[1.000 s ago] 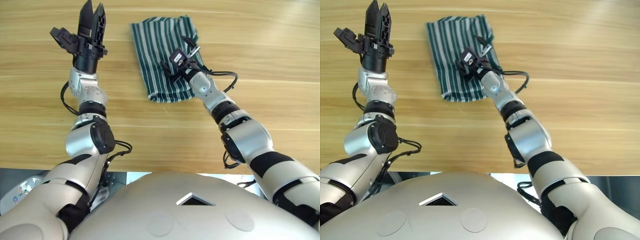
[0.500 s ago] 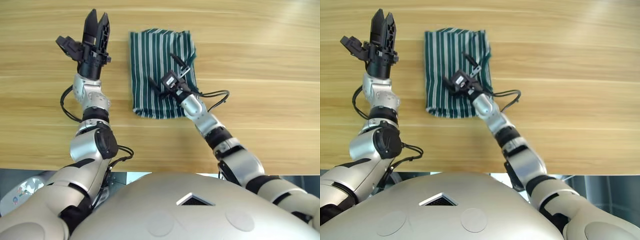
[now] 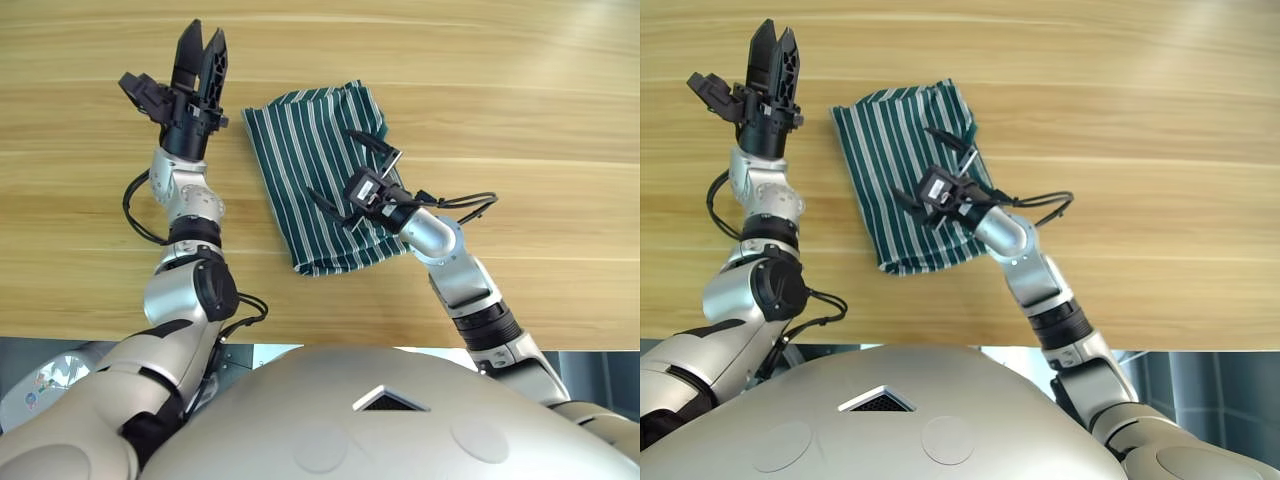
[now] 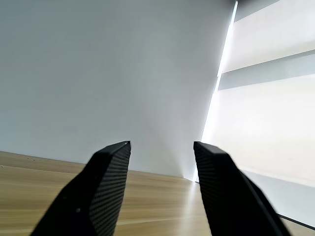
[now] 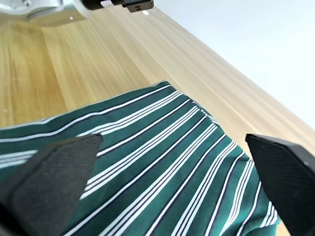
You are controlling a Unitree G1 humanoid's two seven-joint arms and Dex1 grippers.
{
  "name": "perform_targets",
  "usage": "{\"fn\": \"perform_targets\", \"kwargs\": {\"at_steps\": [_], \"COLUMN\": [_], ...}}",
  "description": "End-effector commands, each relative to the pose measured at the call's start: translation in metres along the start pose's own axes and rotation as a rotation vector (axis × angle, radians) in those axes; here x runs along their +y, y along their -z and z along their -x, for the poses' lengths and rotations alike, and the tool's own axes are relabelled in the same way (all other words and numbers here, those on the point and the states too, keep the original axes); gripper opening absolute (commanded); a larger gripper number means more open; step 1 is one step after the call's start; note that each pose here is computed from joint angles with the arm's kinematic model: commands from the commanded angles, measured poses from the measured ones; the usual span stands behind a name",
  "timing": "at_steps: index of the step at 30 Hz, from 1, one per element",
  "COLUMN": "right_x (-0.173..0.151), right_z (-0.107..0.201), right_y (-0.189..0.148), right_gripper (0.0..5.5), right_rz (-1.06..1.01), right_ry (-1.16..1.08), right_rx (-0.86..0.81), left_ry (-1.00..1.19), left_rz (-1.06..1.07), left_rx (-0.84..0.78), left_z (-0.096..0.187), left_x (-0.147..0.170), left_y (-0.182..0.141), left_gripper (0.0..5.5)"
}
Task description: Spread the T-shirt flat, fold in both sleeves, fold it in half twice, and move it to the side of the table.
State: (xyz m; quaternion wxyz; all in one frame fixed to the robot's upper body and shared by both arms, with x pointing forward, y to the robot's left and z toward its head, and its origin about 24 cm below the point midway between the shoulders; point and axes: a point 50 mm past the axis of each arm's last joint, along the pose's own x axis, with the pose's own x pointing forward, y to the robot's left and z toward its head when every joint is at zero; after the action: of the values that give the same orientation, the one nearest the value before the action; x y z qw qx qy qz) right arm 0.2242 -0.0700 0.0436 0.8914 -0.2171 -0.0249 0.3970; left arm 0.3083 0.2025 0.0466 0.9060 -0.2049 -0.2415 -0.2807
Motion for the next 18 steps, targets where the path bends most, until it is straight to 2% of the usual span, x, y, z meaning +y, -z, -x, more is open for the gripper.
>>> {"fn": "perform_targets", "kwargs": {"at_steps": [1, 3, 6, 11, 14, 18], "right_x": [-0.025, -0.063, -0.119, -0.191, -0.207, -0.18], "right_z": [-0.005, 0.003, 0.03, 0.082, 0.106, 0.138], "right_y": [-0.009, 0.003, 0.015, 0.017, 0.016, 0.028], "right_gripper": [5.39, 5.39, 5.39, 5.39, 5.39, 5.39], "right_rz": [0.098, 0.255, 0.43, 0.614, 0.647, 0.555], "right_ry": [0.114, 0.224, 0.308, 0.287, 0.175, -0.222], "right_rx": [-0.027, 0.049, 0.152, 0.296, 0.324, 0.344], "left_ry": [0.008, 0.049, 0.214, 0.685, 0.869, 1.068], "left_rz": [-0.011, -0.055, -0.231, -0.677, -0.791, -0.841], "left_rx": [0.007, 0.03, 0.142, 0.44, 0.541, 0.661], "left_z": [0.002, 0.002, 0.01, 0.041, 0.053, 0.069], "left_x": [-0.001, -0.004, -0.011, -0.026, -0.034, -0.051], "left_y": [0.001, -0.001, -0.006, -0.034, -0.058, -0.079], "left_gripper": [2.36, 2.36, 2.36, 2.36, 2.36, 2.36]}}
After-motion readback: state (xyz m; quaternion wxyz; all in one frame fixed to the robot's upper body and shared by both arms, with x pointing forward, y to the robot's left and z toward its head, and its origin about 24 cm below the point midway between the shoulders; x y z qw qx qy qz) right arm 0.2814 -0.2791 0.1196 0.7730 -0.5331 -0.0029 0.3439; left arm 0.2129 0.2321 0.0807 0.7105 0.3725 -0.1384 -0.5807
